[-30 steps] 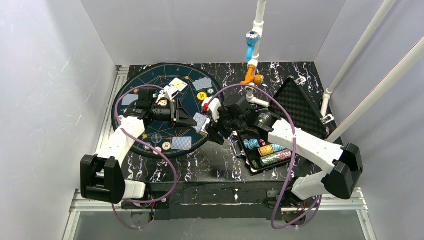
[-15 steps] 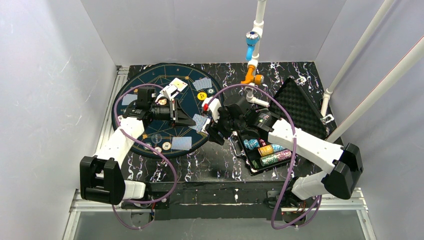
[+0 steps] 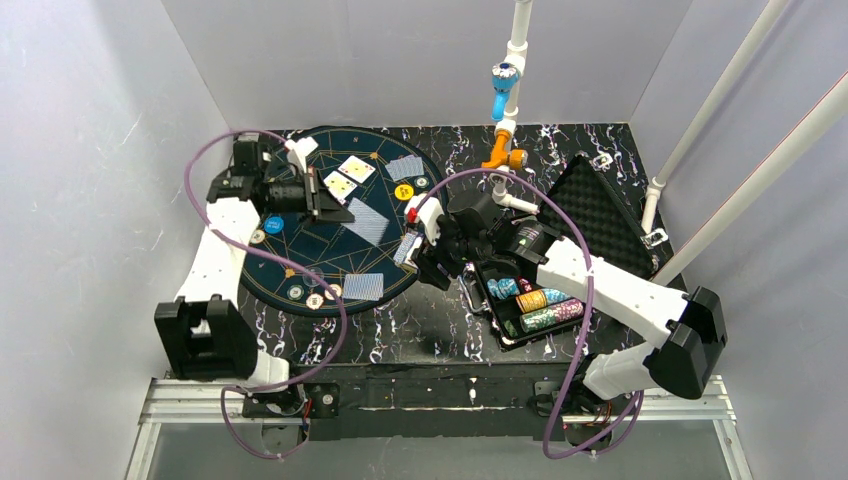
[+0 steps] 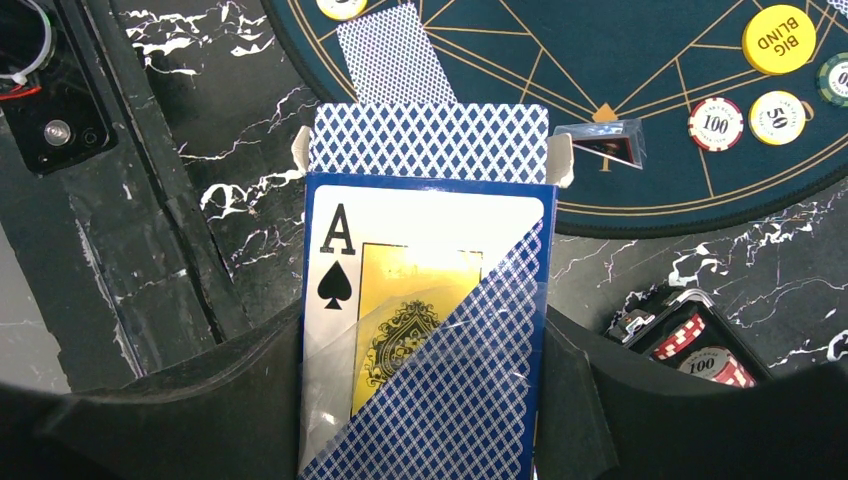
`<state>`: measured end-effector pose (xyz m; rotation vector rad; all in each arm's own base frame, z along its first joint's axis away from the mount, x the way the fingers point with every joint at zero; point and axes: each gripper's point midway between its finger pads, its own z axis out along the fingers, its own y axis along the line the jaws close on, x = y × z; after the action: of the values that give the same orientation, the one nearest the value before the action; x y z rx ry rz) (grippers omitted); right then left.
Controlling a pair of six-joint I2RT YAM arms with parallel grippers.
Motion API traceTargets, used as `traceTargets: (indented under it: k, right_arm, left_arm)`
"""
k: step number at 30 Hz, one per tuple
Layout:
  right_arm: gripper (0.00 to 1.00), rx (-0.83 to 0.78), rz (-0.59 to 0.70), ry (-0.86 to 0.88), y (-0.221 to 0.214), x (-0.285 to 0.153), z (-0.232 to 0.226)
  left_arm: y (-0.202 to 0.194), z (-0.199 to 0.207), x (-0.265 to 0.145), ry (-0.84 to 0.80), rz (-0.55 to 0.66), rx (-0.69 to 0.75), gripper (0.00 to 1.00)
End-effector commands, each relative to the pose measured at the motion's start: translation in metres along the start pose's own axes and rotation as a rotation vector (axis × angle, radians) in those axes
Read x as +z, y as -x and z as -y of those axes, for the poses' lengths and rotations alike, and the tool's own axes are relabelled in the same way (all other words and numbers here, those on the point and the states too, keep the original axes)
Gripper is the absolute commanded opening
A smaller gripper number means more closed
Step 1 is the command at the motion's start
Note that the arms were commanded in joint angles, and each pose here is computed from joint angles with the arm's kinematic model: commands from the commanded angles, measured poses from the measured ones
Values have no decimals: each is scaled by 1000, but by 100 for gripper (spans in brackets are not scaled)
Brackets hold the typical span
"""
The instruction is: Distribute texas hold em gaming equipment
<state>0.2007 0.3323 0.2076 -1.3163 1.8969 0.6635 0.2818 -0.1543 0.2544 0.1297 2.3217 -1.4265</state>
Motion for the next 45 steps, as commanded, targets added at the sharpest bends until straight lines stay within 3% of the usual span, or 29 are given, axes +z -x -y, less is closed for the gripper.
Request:
traceTargets:
  k: [1,10,22,30,45]
  right_arm:
    - [1,-39,114,-29,30,-17,2]
    - [1,-41,121,-20,32,-14,2]
    - [1,-40,115,-14,32,-10,2]
    - [1,-40,106,-10,29,-9,2]
    - [1,-44,92,-9,28,-7,3]
  left_arm:
    - [-11,-43,-25,151,-133,106,0]
    - [10,-139,-31,333,-253,103,0]
    - [53,-233,-20,547,-180,62,0]
    - [68,-269,-24,645,-98,0,0]
    - [84,-302,-20,712,-86,-69,0]
